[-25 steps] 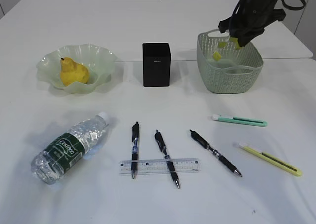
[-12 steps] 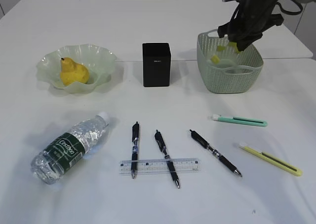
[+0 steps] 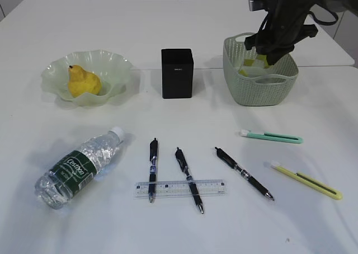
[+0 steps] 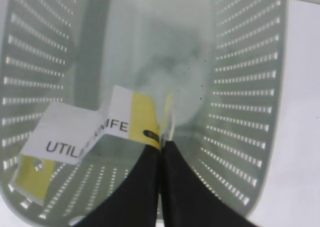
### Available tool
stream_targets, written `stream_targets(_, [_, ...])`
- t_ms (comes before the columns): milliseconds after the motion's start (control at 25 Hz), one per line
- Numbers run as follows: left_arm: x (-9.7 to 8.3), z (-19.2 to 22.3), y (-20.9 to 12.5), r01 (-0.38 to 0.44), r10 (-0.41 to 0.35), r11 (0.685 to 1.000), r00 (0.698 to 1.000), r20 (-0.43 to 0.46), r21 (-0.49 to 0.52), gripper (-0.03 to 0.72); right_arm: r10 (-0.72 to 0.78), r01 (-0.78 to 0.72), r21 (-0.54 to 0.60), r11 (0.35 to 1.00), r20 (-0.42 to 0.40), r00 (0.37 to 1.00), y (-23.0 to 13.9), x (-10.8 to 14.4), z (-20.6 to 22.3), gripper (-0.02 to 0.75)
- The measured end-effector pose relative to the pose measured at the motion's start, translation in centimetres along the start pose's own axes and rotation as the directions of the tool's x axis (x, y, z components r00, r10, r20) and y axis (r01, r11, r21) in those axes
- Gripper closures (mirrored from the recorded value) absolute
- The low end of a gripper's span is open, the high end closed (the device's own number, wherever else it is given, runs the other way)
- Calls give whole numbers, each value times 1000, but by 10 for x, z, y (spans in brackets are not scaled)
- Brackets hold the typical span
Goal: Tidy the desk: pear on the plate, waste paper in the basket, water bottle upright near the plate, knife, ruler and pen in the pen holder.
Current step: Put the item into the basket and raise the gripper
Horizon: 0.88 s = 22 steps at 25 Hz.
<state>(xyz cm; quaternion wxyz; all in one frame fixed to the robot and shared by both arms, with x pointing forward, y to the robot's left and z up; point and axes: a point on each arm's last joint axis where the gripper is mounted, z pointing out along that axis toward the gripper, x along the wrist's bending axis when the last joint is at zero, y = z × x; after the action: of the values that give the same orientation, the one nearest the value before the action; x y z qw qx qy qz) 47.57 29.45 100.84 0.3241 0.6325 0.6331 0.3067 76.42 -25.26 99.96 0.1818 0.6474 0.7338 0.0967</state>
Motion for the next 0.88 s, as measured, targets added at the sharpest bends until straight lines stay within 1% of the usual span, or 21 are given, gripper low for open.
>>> stream_targets(120, [0,0,0,0,0,1000,1000,0,0,412,8,-8,0,1000,2,1000,0,0,0,741])
stream_targets(280, [0,0,0,0,0,1000,1000,0,0,412,9,-9,0,1000,3,1000,0,0,0,692])
stream_targets(640, [0,0,0,0,0,1000,1000,0,0,412,21,-21,0,1000,3,1000,0,0,0,475])
stream_targets(760, [0,0,0,0,0,1000,1000,0,0,412,25,-25,0,1000,1,1000,0,0,0,455])
stream_targets(880, [0,0,0,0,0,1000,1000,0,0,412,27,-27,0,1000,-2,1000,0,0,0,452])
